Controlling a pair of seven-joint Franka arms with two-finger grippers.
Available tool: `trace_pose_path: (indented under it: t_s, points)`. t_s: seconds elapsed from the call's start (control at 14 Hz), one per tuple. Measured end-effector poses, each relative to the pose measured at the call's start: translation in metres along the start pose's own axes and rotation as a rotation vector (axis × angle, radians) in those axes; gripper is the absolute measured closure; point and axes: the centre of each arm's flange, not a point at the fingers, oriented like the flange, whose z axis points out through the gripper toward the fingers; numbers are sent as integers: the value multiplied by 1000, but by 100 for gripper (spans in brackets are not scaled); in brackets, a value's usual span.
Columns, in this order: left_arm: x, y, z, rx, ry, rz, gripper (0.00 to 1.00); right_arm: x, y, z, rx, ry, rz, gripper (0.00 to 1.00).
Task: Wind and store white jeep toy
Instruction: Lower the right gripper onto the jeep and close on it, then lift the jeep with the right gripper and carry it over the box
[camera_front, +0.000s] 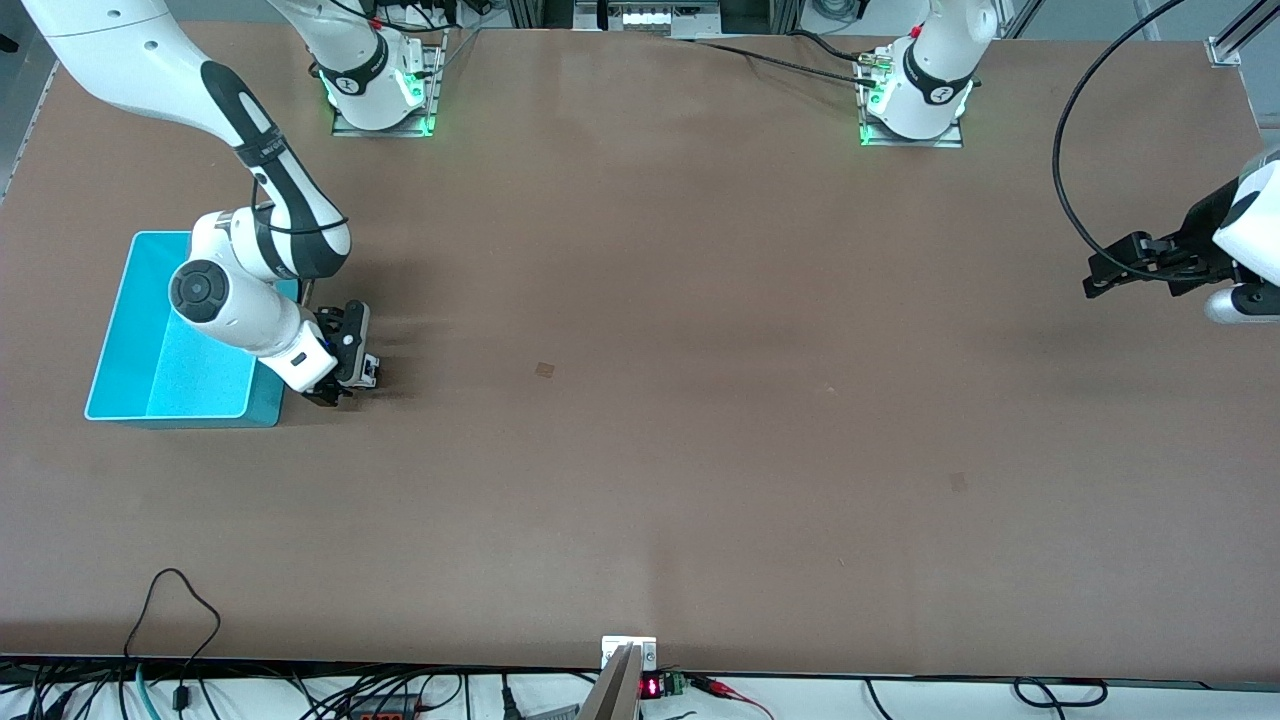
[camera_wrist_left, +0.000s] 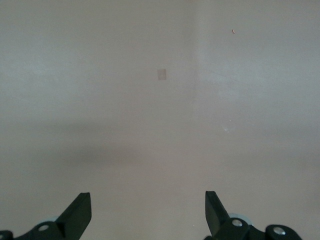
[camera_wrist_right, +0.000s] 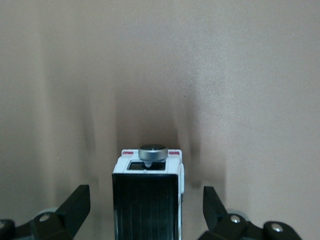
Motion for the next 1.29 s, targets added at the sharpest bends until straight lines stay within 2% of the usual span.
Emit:
trace_pose_path:
  t_s: [0.29, 0.5, 0.64, 1.0, 1.29]
  points:
    - [-4, 0, -7, 1, 4, -1, 0, 0, 1, 1, -7, 1, 2, 42]
    - [-5, 0, -7, 1, 5, -1, 0, 0, 2, 0, -10, 2, 33, 44]
    - [-5, 0, -8, 1, 6, -1, 0, 1, 6, -5, -21, 3, 97, 44]
    - [-6, -1, -9, 2, 8, -2, 0, 2, 15, -69, -96, -13, 332, 44]
    - [-6, -1, -10, 2, 8, -2, 0, -1, 3, -136, -113, -57, 633, 44]
